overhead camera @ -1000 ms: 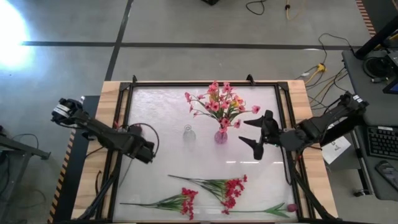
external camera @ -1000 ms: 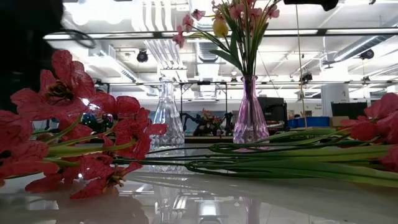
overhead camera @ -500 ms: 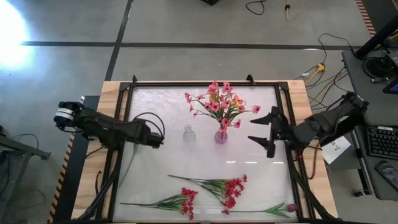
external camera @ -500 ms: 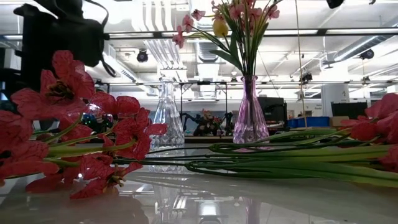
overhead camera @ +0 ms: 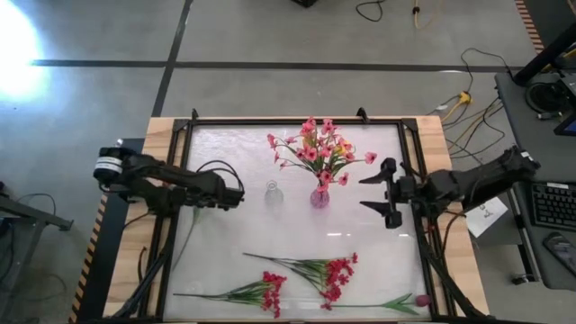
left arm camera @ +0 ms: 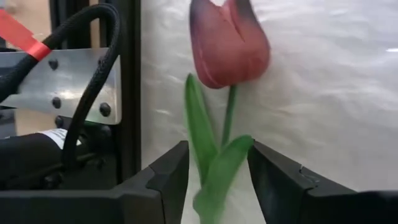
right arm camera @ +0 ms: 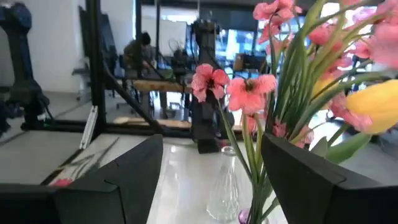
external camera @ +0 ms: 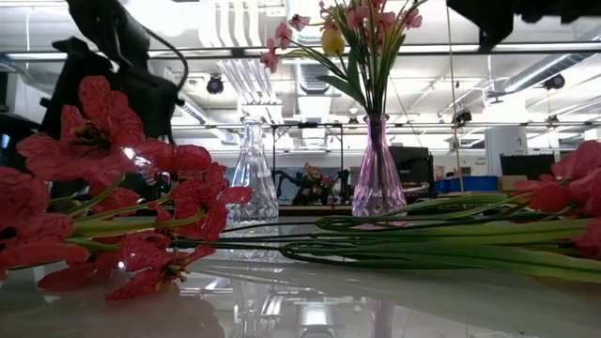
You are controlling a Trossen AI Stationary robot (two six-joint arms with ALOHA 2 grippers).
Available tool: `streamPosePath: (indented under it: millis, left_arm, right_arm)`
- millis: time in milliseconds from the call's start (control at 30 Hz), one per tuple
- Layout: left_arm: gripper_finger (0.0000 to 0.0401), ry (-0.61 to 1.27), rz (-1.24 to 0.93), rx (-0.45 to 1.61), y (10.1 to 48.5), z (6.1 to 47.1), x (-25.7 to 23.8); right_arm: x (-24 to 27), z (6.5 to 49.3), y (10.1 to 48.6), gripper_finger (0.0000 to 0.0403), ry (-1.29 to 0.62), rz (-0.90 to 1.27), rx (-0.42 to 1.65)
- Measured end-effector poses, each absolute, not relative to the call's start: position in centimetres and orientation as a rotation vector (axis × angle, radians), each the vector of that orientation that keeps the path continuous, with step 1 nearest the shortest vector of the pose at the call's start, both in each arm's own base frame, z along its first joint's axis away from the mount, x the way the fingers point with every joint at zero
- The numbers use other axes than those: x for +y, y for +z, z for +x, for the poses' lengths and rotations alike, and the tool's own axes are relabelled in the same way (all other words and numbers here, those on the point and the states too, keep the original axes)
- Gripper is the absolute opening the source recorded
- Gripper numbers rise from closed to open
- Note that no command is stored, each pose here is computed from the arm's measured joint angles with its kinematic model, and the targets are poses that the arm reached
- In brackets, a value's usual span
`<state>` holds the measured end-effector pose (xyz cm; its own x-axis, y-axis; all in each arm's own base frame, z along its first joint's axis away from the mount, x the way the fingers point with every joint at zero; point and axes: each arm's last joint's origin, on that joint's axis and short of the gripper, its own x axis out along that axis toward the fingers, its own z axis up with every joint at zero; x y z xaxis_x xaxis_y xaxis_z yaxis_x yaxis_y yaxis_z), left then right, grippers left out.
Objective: Sort flowers into vase by color
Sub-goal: Put the top dark red flower into the transparent vase
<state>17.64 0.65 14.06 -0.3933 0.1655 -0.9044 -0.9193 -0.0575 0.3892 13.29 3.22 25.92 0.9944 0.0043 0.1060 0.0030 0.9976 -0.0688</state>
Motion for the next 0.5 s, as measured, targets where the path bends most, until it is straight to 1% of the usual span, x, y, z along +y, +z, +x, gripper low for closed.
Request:
streamPosePath:
  millis: [167,233,367,500]
  left_arm:
    - [0.0121,1.662,-0.840,1.390,12.9,17.8,1.3]
    - [0.0109,1.674,-0.813,1.414,12.4,17.8,1.5]
    - [0.0082,1.687,-0.772,1.460,11.0,17.6,1.7]
    - [0.0055,1.694,-0.762,1.465,10.2,17.2,1.7]
  right_arm:
    - [2.6,10.9,24.7,0.0241,0.053,-0.074,-0.323]
    - [2.4,10.4,24.1,0.0230,0.044,-0.089,-0.366]
    - [2.1,10.0,22.7,0.0211,0.023,-0.098,-0.375]
    - [1.9,10.3,20.7,0.0195,0.118,-0.057,-0.307]
